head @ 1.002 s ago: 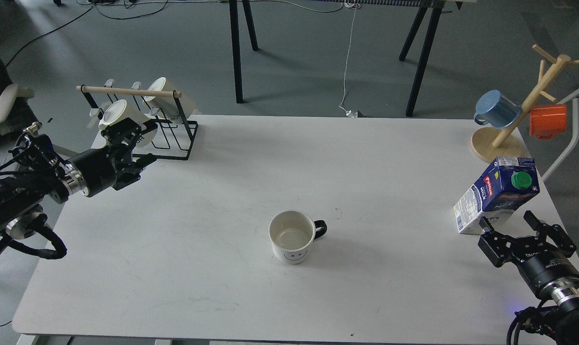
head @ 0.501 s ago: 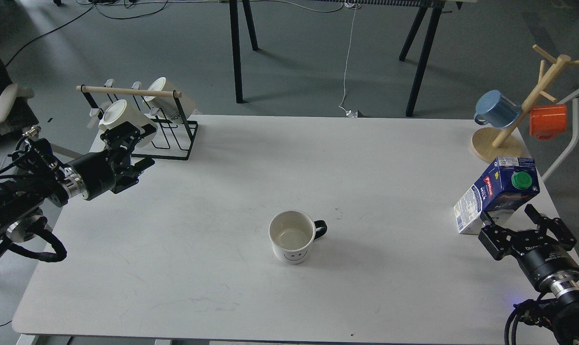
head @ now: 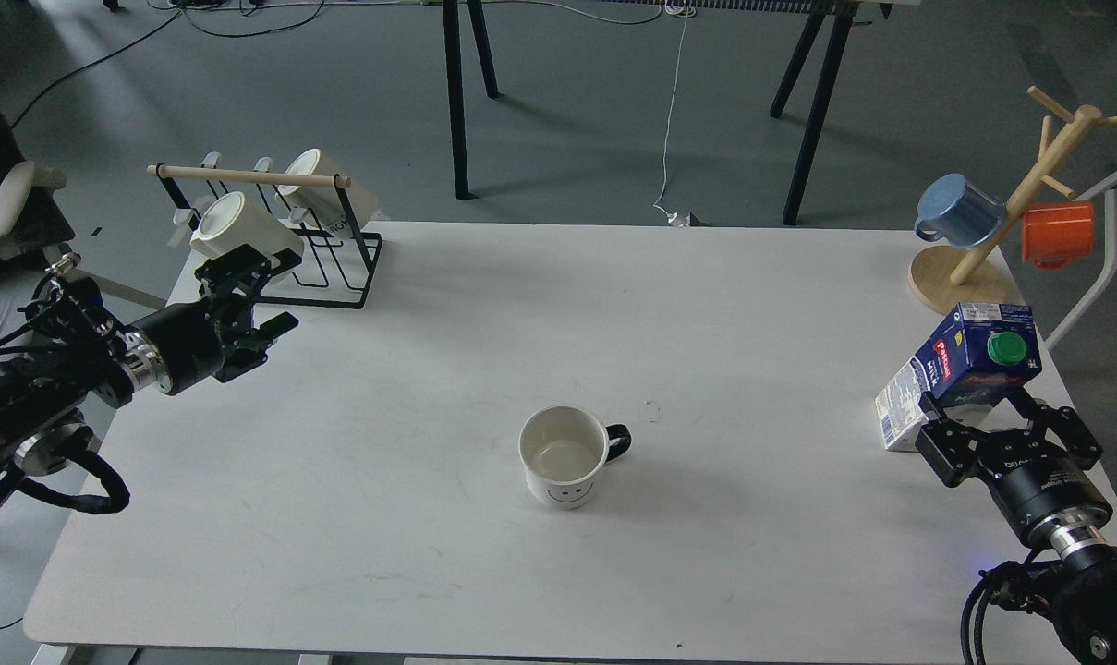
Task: Place cup and milk with both arms
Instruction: 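Reach the right gripper to the milk carton and grasp it, then carry the milk carton with the right gripper beside the mug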
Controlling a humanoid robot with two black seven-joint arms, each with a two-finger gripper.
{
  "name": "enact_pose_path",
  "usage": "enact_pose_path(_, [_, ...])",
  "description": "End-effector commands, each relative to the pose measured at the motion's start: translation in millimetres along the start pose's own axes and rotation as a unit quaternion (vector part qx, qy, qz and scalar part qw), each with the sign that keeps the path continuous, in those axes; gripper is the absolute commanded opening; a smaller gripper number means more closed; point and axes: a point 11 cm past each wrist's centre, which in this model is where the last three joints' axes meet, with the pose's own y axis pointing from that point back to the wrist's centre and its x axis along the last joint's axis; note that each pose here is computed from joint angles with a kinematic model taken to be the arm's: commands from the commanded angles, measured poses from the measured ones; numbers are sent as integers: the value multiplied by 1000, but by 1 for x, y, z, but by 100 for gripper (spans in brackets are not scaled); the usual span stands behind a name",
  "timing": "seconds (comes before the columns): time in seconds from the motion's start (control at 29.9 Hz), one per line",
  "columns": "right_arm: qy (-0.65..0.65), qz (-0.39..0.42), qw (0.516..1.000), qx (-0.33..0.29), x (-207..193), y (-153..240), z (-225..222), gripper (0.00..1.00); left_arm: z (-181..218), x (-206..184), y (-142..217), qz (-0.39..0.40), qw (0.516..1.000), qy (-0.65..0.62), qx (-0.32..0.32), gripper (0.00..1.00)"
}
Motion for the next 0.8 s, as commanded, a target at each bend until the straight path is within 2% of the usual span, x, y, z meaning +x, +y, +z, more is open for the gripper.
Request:
enact_pose_path(0.0, [2,-1,1000,1,-1,-3,-1,98,0,-1,-1,-1,1000,1,-1,99])
enact_pose_path(0.4, [-6,-10,1000,1,-5,-9,5,97,-8,-4,1,-2,1000,5,7,99])
enact_pose_path(0.53, [-7,-10,1000,-2,-4,-10,7,92,-10,-5,0,-3,1000,7,8,99])
enact_pose_path(0.67, [-8,-9,1000,-2,-3,-9,8,80,-10,-4,1,-1,1000,6,9,99])
enact_pose_path(0.77, [-7,-9,1000,-2,-3,-9,8,64,-13,-2,3,4,1000,6,13,99])
